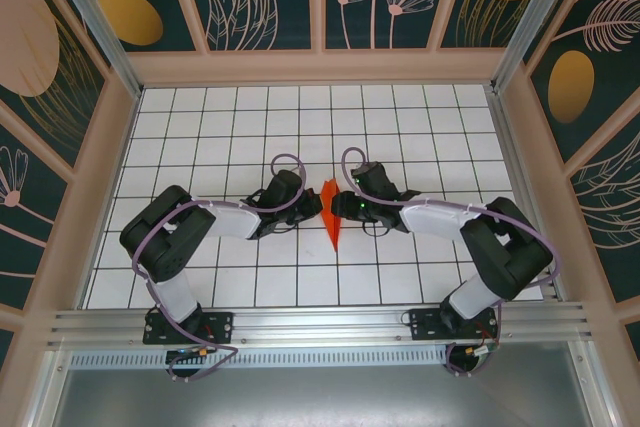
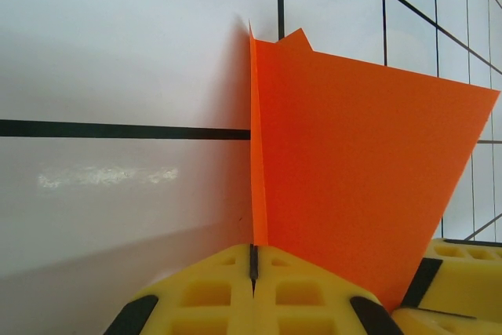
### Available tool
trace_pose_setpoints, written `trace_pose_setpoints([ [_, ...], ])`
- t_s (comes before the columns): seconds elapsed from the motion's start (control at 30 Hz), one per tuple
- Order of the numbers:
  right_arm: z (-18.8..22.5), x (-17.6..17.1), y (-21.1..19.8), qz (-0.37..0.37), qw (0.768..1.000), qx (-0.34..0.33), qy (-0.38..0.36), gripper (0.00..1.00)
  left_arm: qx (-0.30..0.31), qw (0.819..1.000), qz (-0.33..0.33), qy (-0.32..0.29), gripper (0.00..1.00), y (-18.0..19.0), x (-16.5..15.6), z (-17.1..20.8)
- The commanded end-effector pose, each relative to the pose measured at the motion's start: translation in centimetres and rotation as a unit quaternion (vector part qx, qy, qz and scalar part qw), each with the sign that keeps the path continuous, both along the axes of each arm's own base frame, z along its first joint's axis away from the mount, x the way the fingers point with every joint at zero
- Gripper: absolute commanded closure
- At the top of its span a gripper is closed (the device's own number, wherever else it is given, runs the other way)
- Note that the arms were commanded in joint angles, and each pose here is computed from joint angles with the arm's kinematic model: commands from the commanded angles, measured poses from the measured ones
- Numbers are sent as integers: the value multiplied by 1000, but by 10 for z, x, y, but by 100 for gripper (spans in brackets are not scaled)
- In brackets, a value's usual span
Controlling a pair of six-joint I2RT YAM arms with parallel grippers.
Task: Fold a paper plane with a square sheet of paper (pick it up from the middle)
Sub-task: Move a paper plane to the center of the table.
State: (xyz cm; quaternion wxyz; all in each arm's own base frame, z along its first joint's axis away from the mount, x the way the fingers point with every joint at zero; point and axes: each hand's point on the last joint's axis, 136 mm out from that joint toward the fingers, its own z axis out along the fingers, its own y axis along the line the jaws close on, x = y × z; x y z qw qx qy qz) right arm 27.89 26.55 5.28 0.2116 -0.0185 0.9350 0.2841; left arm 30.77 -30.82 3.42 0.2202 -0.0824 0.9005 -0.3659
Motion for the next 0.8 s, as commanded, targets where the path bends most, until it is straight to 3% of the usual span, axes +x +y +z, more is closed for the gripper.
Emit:
trace_pose_setpoints([
  [0.0,5,-4,7,7,1000,16,5,51,12,1000,1,-1,100,2,-1,-5],
  [0.37,43,-9,8,10,998,45,-30,51,16,1000,2,-1,100,3,-1,-7],
  [0.77,21,-20,29,45,998,45,9,55,13,1000,1,1,100,3,-2,-7],
])
